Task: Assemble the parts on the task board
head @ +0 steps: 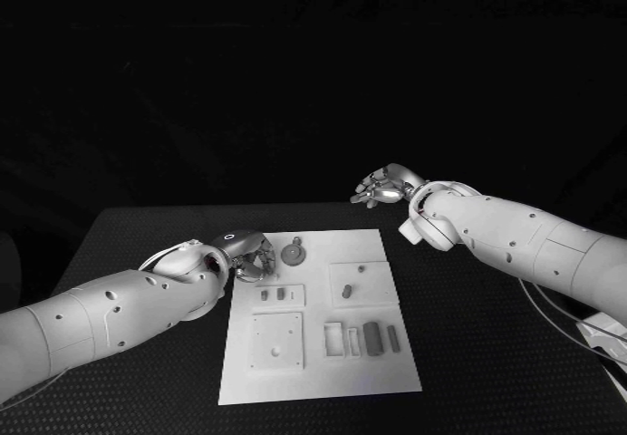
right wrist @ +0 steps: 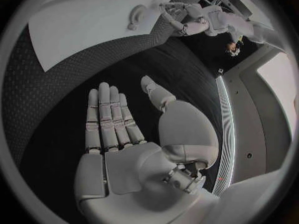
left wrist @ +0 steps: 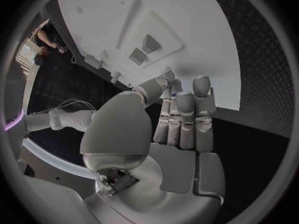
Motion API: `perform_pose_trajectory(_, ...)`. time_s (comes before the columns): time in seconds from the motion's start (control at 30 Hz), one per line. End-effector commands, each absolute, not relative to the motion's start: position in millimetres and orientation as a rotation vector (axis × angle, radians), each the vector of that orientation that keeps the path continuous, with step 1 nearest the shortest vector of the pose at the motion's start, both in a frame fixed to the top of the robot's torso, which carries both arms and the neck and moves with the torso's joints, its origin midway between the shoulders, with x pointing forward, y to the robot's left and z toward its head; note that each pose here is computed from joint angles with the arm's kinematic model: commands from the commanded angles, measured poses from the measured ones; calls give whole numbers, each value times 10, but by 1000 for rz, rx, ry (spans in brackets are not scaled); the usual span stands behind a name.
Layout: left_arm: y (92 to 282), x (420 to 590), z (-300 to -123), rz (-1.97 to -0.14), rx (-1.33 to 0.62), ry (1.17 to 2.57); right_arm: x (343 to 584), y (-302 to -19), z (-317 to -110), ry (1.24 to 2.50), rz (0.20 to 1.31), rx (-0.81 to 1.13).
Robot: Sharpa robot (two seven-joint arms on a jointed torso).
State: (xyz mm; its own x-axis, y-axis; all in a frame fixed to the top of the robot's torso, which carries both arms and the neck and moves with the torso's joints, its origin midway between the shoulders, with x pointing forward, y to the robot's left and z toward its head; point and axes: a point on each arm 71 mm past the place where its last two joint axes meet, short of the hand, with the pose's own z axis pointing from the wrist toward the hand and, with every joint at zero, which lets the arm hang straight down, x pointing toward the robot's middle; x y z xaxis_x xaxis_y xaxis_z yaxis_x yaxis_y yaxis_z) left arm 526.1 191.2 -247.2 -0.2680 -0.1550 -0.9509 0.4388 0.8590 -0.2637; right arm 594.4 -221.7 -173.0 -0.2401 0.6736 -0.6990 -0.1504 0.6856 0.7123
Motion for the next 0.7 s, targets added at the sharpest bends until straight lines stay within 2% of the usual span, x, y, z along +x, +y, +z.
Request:
perform_pose_trajectory(0.03,1908,5252,-2480,-578,216,1781,5942,-2212,-1731,1646,828,428)
perform_pose_trajectory(0.7,1821,5254,-2475,-602,213,1768,5939,-2206,-1735,1648,830,427)
